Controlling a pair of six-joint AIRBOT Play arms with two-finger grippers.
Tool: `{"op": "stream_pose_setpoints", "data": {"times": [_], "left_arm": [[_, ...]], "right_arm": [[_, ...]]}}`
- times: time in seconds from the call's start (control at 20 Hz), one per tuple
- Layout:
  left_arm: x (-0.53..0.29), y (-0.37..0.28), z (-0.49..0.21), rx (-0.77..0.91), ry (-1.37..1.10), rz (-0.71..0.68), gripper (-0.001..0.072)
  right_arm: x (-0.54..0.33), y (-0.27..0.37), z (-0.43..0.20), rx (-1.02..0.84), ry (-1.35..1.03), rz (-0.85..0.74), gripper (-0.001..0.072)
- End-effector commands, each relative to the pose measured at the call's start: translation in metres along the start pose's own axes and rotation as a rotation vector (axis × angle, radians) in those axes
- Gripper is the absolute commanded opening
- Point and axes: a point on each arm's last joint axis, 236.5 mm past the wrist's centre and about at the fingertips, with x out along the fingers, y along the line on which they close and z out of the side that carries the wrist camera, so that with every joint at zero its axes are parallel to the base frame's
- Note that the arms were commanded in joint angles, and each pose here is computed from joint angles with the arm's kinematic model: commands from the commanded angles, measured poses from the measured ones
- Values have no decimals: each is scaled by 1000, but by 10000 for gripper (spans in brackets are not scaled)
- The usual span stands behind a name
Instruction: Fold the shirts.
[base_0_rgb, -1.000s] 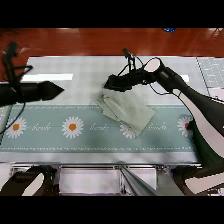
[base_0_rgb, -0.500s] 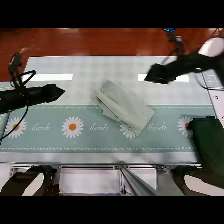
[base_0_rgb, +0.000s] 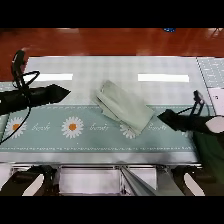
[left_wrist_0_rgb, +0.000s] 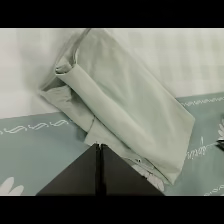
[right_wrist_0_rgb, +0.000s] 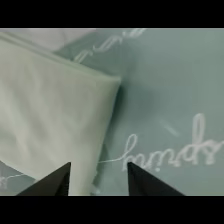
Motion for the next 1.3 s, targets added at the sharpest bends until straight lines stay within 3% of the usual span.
{"op": "stream_pose_setpoints", "data": {"times": [0.0, 0.35, 0.4, 0.45, 0.55, 0.9, 1.25], "left_arm": [[4, -6, -8, 13, 20, -14, 18], [15, 10, -33, -24, 73, 7, 18], [16, 12, -35, -28, 79, 9, 18], [17, 13, -37, -30, 84, 11, 18], [19, 14, -35, -34, 78, 14, 18], [29, 23, -34, -53, 85, 30, 18], [32, 25, -36, -58, 95, 33, 18]], "right_arm": [[40, 1, -32, 128, 62, 66, 413], [89, 33, -42, 186, 243, 174, 402], [94, 41, -38, 166, 266, 189, 357], [99, 53, -35, 128, 292, 211, 260], [105, 91, -29, -12, 334, 280, 15], [71, 231, 54, -396, 252, 365, 18], [-39, 277, 160, -584, -2, 254, 18]]}}
